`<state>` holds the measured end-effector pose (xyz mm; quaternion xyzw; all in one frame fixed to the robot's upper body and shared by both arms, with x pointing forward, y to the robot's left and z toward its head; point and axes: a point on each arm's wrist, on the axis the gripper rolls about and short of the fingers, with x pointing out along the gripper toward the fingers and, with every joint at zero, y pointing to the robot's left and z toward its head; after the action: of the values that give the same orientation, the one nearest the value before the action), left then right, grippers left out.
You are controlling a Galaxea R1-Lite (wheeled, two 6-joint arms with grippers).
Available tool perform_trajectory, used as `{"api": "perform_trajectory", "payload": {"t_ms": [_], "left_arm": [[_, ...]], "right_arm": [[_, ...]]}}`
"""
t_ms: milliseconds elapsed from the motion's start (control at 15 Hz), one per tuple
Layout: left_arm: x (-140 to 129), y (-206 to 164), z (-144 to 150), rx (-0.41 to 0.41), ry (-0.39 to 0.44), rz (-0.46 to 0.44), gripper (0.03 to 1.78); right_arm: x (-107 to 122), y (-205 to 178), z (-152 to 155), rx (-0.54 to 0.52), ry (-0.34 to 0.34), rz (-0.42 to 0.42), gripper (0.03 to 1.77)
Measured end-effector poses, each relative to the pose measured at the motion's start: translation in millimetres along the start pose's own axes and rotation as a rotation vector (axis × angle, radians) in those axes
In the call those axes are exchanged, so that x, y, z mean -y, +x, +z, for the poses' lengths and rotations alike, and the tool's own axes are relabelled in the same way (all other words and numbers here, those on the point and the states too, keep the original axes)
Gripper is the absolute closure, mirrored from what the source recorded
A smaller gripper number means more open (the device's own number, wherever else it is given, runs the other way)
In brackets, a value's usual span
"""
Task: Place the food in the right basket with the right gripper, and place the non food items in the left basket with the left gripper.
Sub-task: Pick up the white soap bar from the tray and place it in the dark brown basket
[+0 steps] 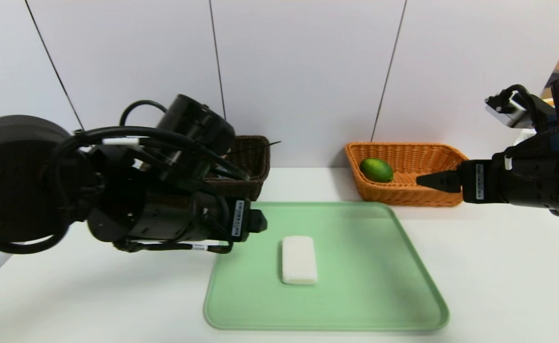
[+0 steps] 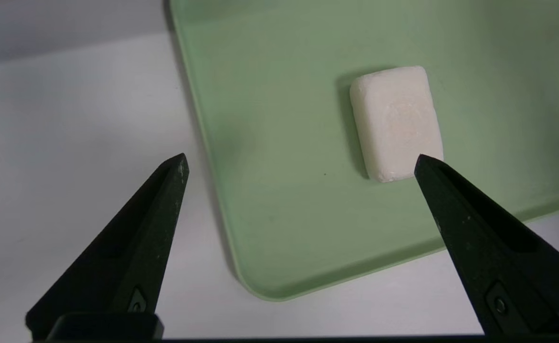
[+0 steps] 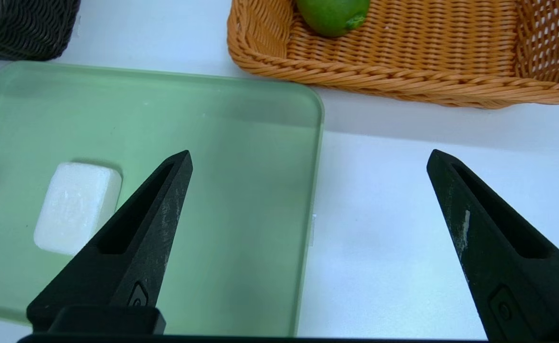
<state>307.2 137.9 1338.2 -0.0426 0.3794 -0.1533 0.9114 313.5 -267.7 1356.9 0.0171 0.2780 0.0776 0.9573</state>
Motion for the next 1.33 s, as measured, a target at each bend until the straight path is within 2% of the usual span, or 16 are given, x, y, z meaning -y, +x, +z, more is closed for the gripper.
{"api": "perform_trajectory", "payload": {"t_ms": [200, 533, 667, 867, 1067, 1333], "left_arm": [[26.2, 28.9, -1.6, -0.032, -0.011, 0.061, 0.12], [63.5, 56.7, -3.5, -0.104, -0.028, 0.137, 0.12], [80.0, 65.4, -5.7, -0.105, -0.015, 0.190, 0.12], [101.3, 73.5, -6.8, -0.116, -0.011, 0.210, 0.12], [114.0, 81.3, -12.0, -0.151, -0.020, 0.237, 0.12], [119.3, 96.6, -20.8, -0.156, -0.016, 0.274, 0.12]], "right_arm": [[-1.2, 4.6, -4.3, -0.022, -0.006, 0.001, 0.11], [-2.5, 15.3, -12.1, -0.068, -0.013, -0.002, 0.11], [-2.8, 17.6, -13.2, -0.074, -0.015, -0.002, 0.11], [-1.8, 20.0, -15.9, -0.087, -0.013, -0.007, 0.11], [-0.4, 20.9, -17.3, -0.093, -0.011, -0.013, 0.11], [0.2, 21.5, -18.2, -0.095, -0.010, -0.015, 0.11]]}}
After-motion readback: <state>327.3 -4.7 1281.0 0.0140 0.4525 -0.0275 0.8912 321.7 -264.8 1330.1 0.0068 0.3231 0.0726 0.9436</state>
